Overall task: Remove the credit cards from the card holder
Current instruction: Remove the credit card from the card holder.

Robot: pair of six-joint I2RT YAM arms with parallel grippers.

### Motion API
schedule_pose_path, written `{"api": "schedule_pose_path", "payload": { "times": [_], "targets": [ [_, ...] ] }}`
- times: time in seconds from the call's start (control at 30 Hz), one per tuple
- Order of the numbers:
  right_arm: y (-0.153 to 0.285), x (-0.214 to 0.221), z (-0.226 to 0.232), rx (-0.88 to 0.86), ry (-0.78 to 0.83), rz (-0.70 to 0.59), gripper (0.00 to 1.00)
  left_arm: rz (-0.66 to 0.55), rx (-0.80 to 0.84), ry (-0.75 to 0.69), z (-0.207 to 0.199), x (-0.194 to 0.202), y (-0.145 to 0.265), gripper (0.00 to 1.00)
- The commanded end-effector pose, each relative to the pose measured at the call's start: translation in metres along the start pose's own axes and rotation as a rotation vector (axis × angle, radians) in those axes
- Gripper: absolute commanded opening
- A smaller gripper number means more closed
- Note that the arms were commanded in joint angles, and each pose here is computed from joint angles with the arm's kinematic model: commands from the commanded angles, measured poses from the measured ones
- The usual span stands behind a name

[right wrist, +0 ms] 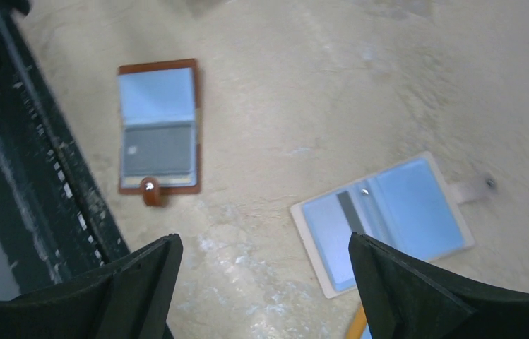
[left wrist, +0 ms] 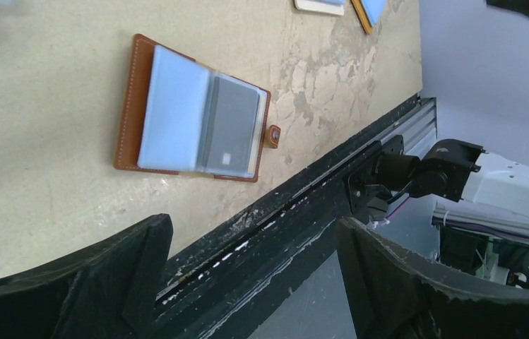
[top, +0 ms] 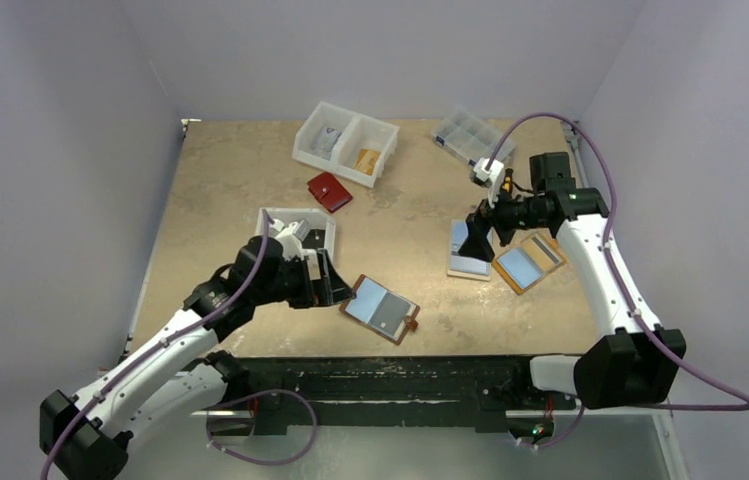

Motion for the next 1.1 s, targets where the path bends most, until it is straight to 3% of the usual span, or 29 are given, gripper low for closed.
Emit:
{"api": "schedule_pose_path", "payload": {
  "times": [0.0, 0.1, 0.2, 0.37, 0.53, 0.67, 0.8, 1.07],
  "targets": [
    [0.004, 0.006, -0.039, 0.27, -0.235, 0.043, 0.99, -0.057, 0.026, 0.001, -0.015, 0.0, -0.019, 0.91],
    [0.004, 0.025, -0.039, 0.142, -0.322, -0.001, 0.99, -0.033, 0.011, -0.038, -0.024, 0.011, -0.035, 0.91],
    [0.006, 0.031, -0.043, 0.186, -0.298, 0.019, 0.99, -0.013, -0.017, -0.076, -0.031, 0.024, -0.05, 0.91],
    [0.014, 0.021, -0.041, 0.234, -0.175, -0.039, 0.99, -0.004, -0.05, -0.111, -0.038, 0.045, -0.069, 0.91],
    [0.019, 0.004, -0.02, 0.22, 0.04, -0.203, 0.99, -0.002, -0.084, -0.172, -0.045, 0.062, -0.084, 0.91],
    [0.0, 0.018, -0.001, 0.058, 0.004, -0.253, 0.99, -0.015, -0.09, -0.206, -0.047, 0.069, -0.094, 0.91],
    [-0.017, 0.035, 0.018, -0.175, 0.095, -0.235, 0.99, -0.043, -0.094, -0.236, -0.049, 0.065, -0.097, 0.91],
    [-0.038, 0.03, 0.036, -0.165, 0.249, -0.255, 0.99, -0.04, -0.188, -0.29, -0.046, 0.062, -0.103, 0.91]
  ]
}}
Point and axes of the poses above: each gripper's point midway between its finger pads, its own y axis back along the fingers, its own z axis along the line the jaws close on, x = y × z, the point moved 6 cm from there along y, back along the fingers, and after that the axes turned 11 degrees about y, right-handed, at the moved point
